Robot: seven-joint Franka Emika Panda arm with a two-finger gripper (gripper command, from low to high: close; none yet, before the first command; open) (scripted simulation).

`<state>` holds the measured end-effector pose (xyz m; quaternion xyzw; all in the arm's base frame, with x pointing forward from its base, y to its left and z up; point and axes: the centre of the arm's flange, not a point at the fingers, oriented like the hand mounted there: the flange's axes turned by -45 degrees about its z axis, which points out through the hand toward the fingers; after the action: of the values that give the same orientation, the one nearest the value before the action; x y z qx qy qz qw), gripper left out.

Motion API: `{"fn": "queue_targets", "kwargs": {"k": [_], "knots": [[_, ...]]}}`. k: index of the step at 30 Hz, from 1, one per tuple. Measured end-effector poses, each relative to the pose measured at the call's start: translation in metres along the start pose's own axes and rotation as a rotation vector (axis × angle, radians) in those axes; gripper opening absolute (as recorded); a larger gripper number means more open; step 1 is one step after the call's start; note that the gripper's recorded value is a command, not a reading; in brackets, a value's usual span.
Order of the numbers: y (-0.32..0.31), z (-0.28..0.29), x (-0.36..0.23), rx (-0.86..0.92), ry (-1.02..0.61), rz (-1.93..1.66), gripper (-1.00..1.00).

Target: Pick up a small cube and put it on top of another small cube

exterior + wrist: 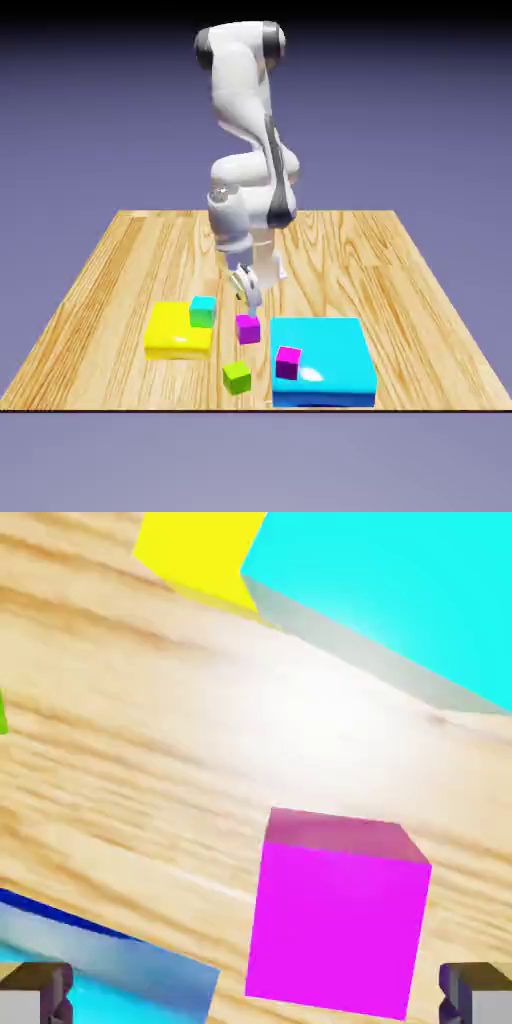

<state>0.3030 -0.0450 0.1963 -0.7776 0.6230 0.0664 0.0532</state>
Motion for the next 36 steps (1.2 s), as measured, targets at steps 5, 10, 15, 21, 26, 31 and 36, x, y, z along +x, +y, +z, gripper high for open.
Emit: {"fn": "queue_targets", "kwargs": {"k": [5, 10, 15, 21, 26, 31, 36], "knots": [[-0.004, 0.008, 0.005, 0.0, -0.003, 0.0, 0.0], [-0.007, 0.021, 0.007, 0.001, -0.005, -0.003, 0.0], [-0.007, 0.036, 0.009, 0.003, -0.004, -0.001, 0.0], [-0.004, 0.058, 0.006, 0.002, -0.001, 0.0, 0.0], [0.0, 0.07, 0.003, 0.0, 0.001, 0.001, -1.0], [-0.005, 0.05, 0.008, 0.003, -0.002, 0.0, -1.0], [-0.007, 0.032, 0.009, 0.003, -0.004, 0.001, -1.0]]}}
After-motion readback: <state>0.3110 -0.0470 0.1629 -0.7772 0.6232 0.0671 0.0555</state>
